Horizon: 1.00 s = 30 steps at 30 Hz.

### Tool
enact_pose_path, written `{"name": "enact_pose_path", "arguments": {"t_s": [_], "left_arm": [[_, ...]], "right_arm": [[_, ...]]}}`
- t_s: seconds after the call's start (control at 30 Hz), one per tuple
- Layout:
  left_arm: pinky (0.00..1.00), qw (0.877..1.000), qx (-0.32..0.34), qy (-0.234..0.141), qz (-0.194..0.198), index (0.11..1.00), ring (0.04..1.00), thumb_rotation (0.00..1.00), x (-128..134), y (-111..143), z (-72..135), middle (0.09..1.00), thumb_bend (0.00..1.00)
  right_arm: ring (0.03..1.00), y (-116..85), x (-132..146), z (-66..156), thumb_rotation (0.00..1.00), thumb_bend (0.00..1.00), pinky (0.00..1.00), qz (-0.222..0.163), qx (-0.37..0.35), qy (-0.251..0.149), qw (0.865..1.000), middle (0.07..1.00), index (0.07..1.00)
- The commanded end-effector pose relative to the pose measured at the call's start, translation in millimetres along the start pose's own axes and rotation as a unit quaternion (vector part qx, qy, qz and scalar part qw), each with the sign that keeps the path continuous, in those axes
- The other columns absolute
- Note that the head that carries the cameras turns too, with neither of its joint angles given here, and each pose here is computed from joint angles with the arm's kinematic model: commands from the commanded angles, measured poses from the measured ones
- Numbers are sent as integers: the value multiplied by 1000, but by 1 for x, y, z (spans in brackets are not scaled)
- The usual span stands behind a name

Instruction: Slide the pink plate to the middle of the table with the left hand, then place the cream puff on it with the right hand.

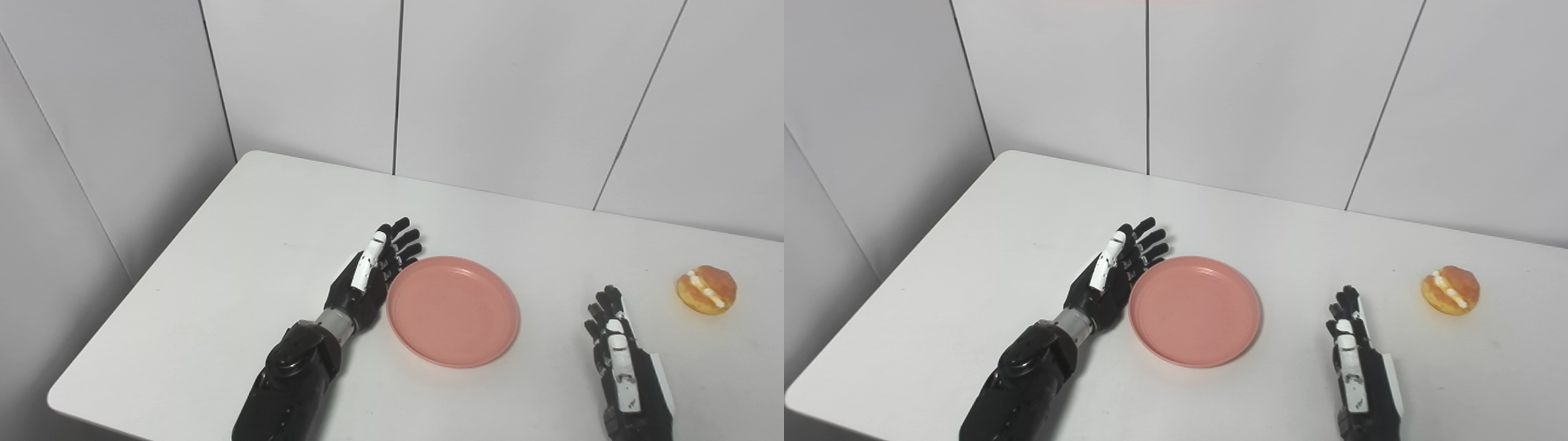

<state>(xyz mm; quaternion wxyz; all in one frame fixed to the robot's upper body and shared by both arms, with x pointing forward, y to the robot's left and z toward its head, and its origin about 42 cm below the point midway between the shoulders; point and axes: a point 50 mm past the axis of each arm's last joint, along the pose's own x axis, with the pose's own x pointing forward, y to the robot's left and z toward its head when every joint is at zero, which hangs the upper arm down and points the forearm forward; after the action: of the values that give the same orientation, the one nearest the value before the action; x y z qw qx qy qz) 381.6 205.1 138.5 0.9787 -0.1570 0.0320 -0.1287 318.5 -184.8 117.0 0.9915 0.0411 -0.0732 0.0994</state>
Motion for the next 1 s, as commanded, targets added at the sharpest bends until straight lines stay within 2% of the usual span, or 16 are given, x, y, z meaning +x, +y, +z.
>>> {"name": "enact_pose_path", "arguments": {"t_s": [0.0, 0.47, 0.8, 0.97], "left_arm": [[935, 1000, 2, 25, -3, 911, 923, 1000, -3, -7, -7, 917, 412], [932, 999, -3, 35, -28, 923, 923, 1000, -1, -43, -14, 925, 411], [925, 999, -14, 47, -22, 917, 920, 1000, -12, -41, -23, 917, 394], [956, 999, -22, 45, -12, 938, 933, 1000, -17, -34, -27, 933, 422]], "right_arm": [[1000, 7, -16, -16, 926, 486, 1000, -9, 13, 17, 1000, 1000, 1000], [1000, 17, -16, -8, 904, 507, 1000, -13, 11, 10, 1000, 1000, 1000], [1000, 22, -14, -6, 899, 536, 1000, -15, 7, 7, 1000, 1000, 1000], [1000, 22, -15, -3, 929, 536, 1000, -17, -4, 8, 1000, 1000, 1000]]}}
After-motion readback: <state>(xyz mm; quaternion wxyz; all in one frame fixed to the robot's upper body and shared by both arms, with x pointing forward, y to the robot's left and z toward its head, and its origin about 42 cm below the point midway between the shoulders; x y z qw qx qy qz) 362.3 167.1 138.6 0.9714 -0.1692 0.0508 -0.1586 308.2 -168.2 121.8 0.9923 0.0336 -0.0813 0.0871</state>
